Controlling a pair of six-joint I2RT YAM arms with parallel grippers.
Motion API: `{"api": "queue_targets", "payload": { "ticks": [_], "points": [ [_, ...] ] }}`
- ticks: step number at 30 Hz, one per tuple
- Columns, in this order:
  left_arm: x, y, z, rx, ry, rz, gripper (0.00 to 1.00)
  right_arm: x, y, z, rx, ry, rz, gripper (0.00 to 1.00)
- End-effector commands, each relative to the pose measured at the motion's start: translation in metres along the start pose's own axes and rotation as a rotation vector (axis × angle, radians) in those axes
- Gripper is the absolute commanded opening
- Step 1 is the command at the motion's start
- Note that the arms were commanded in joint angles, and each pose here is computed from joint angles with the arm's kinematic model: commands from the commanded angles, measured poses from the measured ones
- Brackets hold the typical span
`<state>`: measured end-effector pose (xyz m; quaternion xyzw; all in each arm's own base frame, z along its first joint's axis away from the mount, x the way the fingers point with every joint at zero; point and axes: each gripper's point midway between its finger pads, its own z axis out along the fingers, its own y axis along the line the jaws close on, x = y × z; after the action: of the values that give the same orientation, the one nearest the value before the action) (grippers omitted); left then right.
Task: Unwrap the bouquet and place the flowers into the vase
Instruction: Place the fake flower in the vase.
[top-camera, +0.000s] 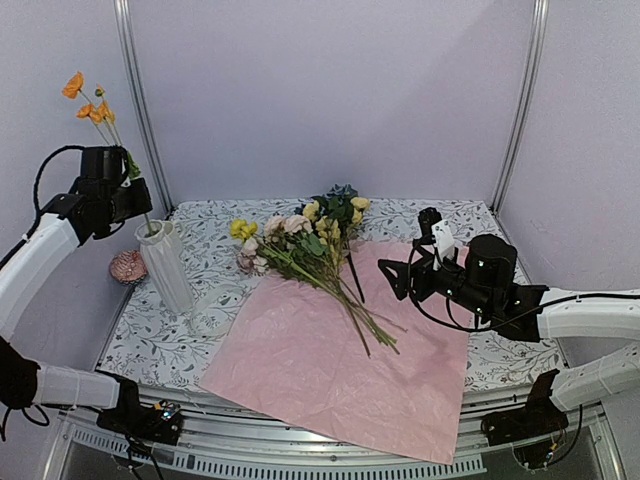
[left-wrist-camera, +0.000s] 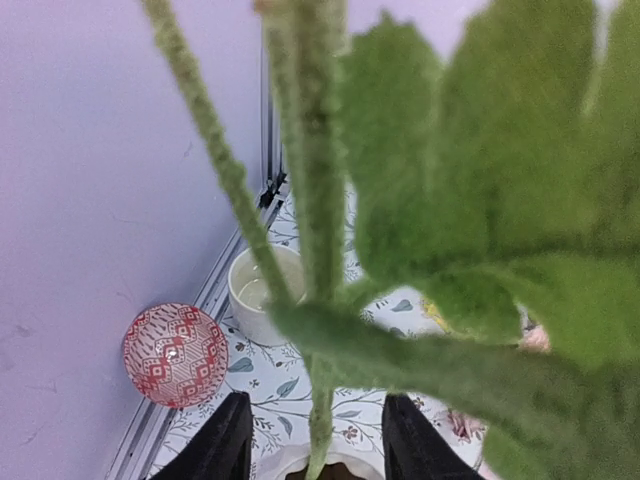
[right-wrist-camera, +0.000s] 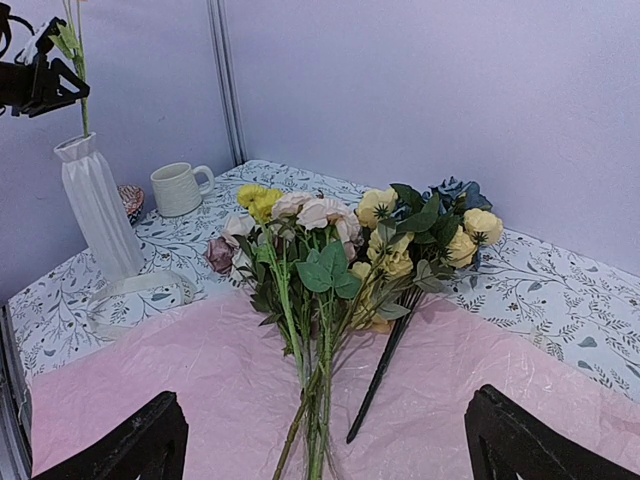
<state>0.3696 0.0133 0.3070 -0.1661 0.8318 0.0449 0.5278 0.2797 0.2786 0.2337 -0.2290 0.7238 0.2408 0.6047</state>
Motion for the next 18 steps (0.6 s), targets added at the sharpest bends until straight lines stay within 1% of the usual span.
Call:
{"api": "queue_targets", "payload": {
  "ticks": [1,6,11,14,18],
  "points": [
    [-0.004,0.005,-0.012,0.004,0.001,-0.014,0.50,-0.001,0.003,-0.003,-0.013,-0.008,0.011,0.99],
    [-0.001,0.006,-0.021,0.021,0.013,-0.018,0.65,-0.002,0.004,-0.001,-0.021,-0.009,0.010,0.99],
    [0.005,0.008,-0.028,0.025,0.042,-0.025,0.77,-0.004,0.007,0.001,-0.032,-0.010,0.007,0.99],
    [0.009,0.009,-0.032,0.032,0.057,-0.028,0.83,-0.005,0.008,0.000,-0.037,-0.013,0.007,0.99],
    [0.010,0.010,-0.039,0.041,0.066,-0.032,0.87,-0.004,0.009,0.000,-0.045,-0.010,0.007,0.99]
  ]
}}
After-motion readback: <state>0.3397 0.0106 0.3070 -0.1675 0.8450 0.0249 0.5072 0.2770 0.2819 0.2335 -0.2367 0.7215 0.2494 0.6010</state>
